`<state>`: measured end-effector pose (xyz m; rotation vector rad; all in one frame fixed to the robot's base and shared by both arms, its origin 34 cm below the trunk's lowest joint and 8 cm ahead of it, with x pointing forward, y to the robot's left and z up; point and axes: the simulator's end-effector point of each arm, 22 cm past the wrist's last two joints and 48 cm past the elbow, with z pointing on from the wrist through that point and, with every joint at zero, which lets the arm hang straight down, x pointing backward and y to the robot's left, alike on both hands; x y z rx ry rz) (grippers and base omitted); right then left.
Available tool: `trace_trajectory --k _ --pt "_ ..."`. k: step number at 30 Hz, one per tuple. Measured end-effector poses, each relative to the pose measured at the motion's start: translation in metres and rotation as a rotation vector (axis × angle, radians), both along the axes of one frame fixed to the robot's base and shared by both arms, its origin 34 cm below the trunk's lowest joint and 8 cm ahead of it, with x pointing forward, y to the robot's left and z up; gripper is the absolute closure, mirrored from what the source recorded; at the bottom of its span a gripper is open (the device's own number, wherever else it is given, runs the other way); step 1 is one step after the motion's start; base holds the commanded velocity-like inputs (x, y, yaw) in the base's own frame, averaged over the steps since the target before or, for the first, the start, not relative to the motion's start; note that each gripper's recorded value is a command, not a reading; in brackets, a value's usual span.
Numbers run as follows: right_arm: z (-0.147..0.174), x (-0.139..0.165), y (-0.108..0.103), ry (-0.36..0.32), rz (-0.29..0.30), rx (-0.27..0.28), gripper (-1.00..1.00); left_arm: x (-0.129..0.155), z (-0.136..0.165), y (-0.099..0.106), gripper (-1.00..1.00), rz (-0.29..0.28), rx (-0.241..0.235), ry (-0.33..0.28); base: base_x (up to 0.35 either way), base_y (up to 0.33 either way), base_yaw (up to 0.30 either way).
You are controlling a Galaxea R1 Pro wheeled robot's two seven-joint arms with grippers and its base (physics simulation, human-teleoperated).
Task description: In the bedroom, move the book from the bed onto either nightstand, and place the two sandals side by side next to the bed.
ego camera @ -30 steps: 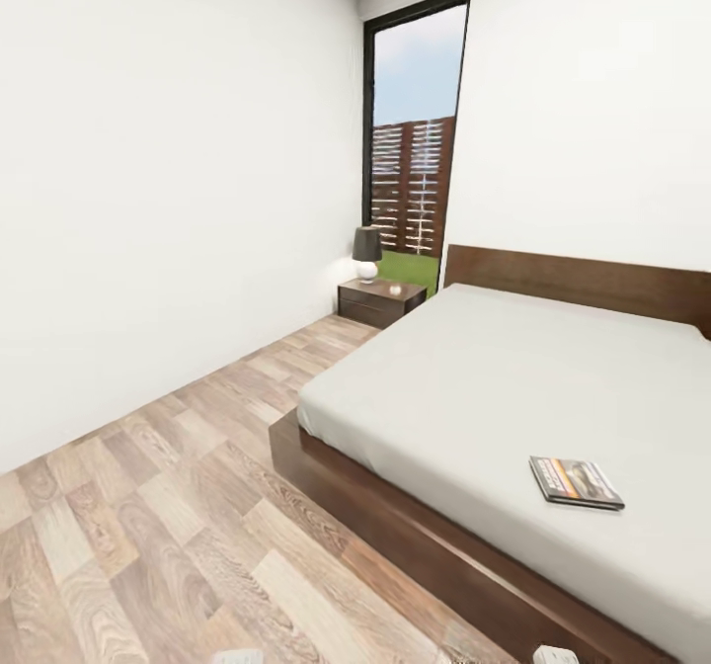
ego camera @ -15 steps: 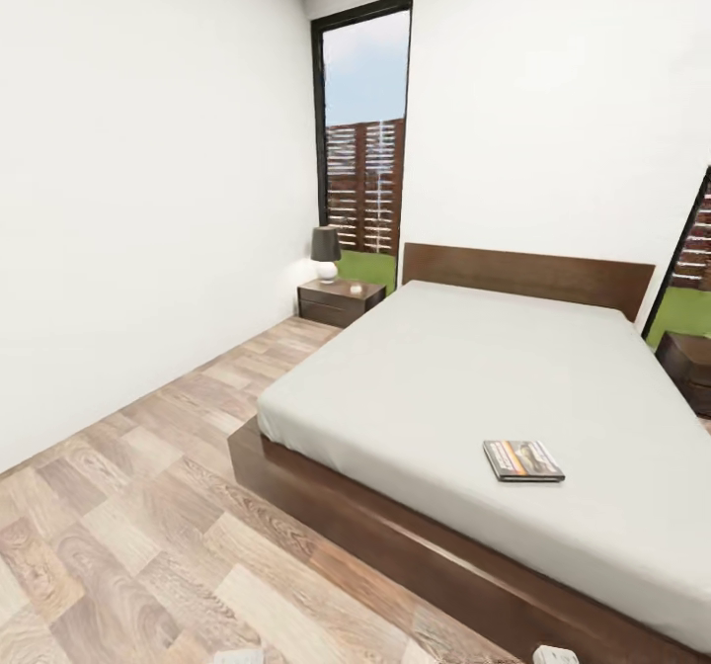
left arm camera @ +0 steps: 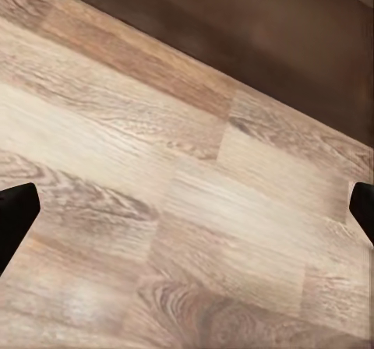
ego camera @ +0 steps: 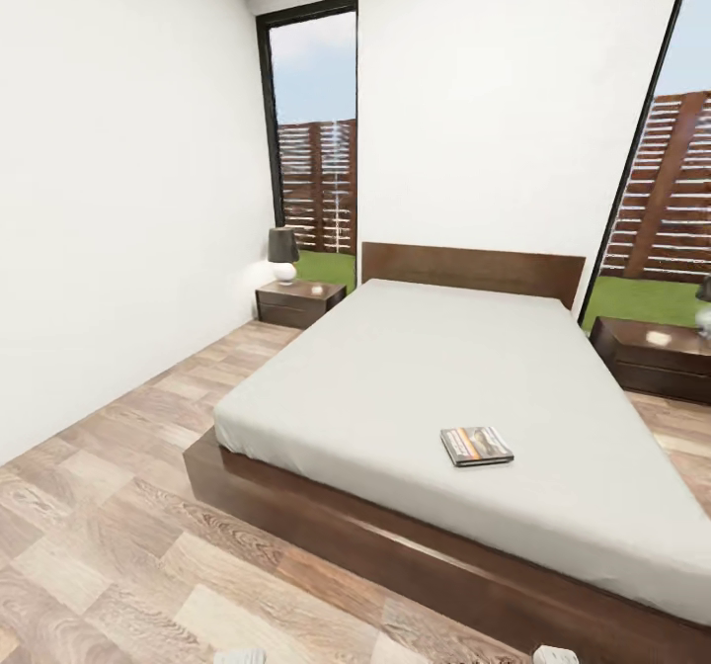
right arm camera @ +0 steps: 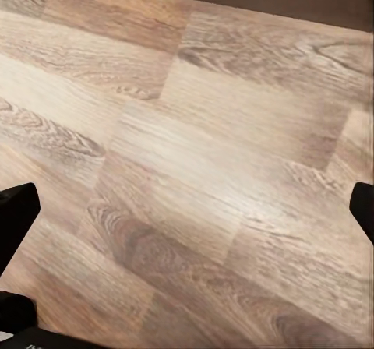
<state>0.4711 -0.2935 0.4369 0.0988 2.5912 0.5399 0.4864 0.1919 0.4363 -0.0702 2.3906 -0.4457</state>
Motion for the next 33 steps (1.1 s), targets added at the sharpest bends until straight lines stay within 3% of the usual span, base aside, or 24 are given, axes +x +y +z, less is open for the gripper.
trace_trajectory --k 33 --pt "0.0 0.0 0.0007 0.0 0.0 0.001 -1.0 -0.0001 0.0 -0.0001 -1.0 -0.001 0.0 0.0 0.0 0.0 -0.283"
